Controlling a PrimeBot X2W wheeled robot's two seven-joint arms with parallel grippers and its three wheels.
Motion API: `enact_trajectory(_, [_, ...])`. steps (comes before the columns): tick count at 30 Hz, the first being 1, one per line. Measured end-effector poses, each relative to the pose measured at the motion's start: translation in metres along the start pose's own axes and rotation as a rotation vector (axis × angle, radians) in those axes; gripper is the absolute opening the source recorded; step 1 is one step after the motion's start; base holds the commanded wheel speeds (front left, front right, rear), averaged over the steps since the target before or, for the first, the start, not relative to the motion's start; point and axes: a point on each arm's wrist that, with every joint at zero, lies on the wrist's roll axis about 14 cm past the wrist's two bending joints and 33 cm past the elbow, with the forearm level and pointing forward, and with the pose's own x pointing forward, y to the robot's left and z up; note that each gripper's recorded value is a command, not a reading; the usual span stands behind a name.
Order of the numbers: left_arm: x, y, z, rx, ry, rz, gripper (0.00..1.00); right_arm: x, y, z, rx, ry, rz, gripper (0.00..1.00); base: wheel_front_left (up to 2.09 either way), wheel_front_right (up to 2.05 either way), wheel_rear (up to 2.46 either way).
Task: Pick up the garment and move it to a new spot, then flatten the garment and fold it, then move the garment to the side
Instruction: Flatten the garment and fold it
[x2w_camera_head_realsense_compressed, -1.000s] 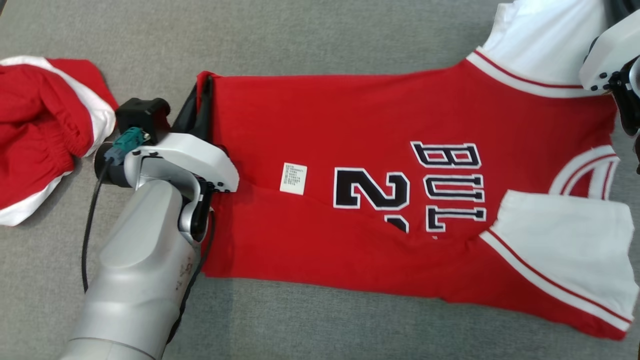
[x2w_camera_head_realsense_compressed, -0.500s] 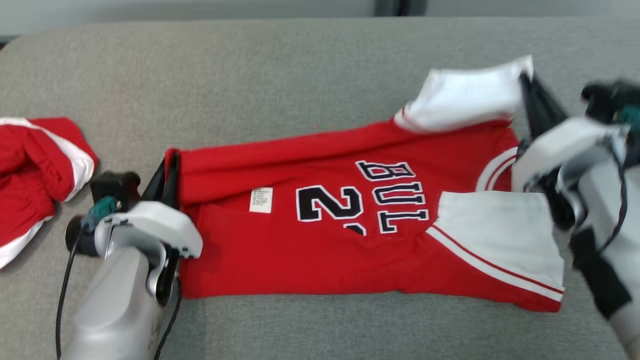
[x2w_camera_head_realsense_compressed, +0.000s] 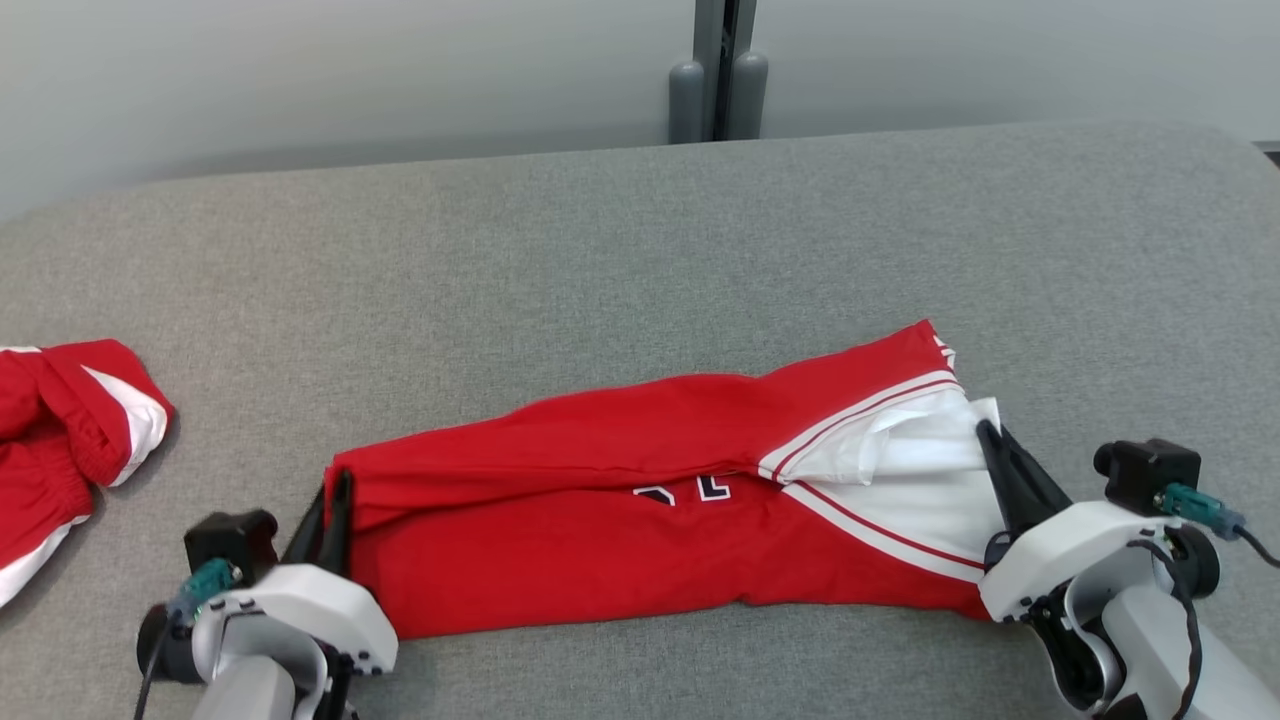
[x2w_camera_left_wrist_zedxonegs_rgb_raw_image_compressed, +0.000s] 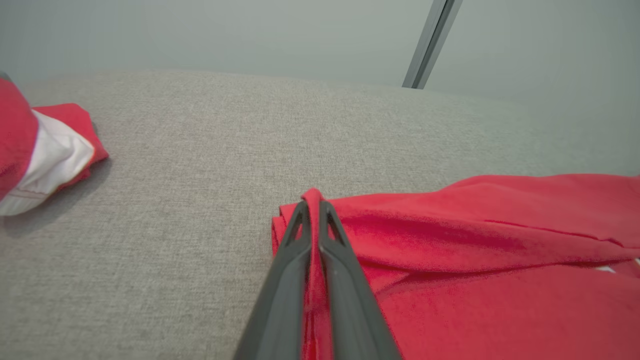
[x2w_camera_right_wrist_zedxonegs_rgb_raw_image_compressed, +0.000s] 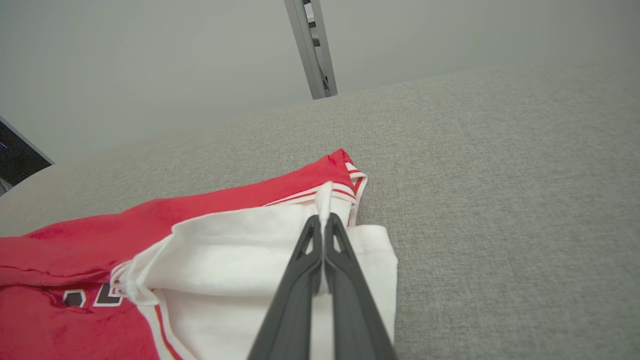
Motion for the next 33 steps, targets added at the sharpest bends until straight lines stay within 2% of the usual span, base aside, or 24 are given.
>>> enact_trajectory(2, [-0.006,-0.002,-0.006,-0.003,0.012,-0.001,0.01,-0.005,-0.002,-0.002,0.021,-0.002,-0.019,0.0,0.0,0.0,0.0])
enact_trajectory(3, [-0.008,-0.003,-0.008,-0.004,0.014,-0.004,0.12,-0.007,-0.004,-0.003,0.035,-0.004,-0.029,0.0,0.0,0.0,0.0])
enact_trajectory(5, [-0.012,-0.003,-0.012,0.0,0.024,-0.006,0.18,-0.01,-0.006,-0.006,0.041,0.0,-0.041,0.0,0.0,0.0,0.0])
enact_trajectory(6, [-0.015,-0.003,-0.015,0.002,0.029,-0.003,0.27,-0.012,-0.006,-0.007,0.048,0.003,-0.046,0.0,0.0,0.0,0.0])
enact_trajectory(7, [-0.018,-0.001,-0.017,-0.003,0.033,0.009,0.48,-0.013,-0.005,-0.012,0.055,0.012,-0.051,0.0,0.0,0.0,0.0])
enact_trajectory(8, [-0.021,0.002,-0.018,-0.001,0.032,0.022,1.0,-0.016,-0.005,-0.016,0.067,0.022,-0.056,0.0,0.0,0.0,0.0])
enact_trajectory(9, [-0.023,0.005,-0.017,0.001,0.026,0.037,1.0,-0.017,-0.005,-0.018,0.087,0.021,-0.066,0.3,0.0,0.0,0.0])
enact_trajectory(10, [-0.026,0.01,-0.015,-0.002,0.015,0.061,1.0,-0.018,-0.006,-0.015,0.1,0.011,-0.074,1.0,0.0,0.0,0.0])
enact_trajectory(17, [-0.045,0.028,-0.004,0.008,-0.052,0.15,1.0,-0.014,-0.006,-0.01,0.103,-0.008,-0.081,1.0,0.0,0.0,0.0])
enact_trajectory(31, [-0.057,0.036,-0.011,-0.029,-0.045,0.195,1.0,0.008,0.001,-0.064,0.073,0.227,-0.097,1.0,0.0,0.0,0.0])
enact_trajectory(32, [-0.057,0.037,-0.01,-0.03,-0.048,0.198,1.0,0.01,0.004,-0.065,0.069,0.237,-0.09,0.75,0.0,0.0,0.0])
enact_trajectory(33, [-0.058,0.038,-0.009,-0.03,-0.05,0.2,1.0,0.011,0.006,-0.067,0.067,0.245,-0.083,0.26,0.0,0.0,0.0])
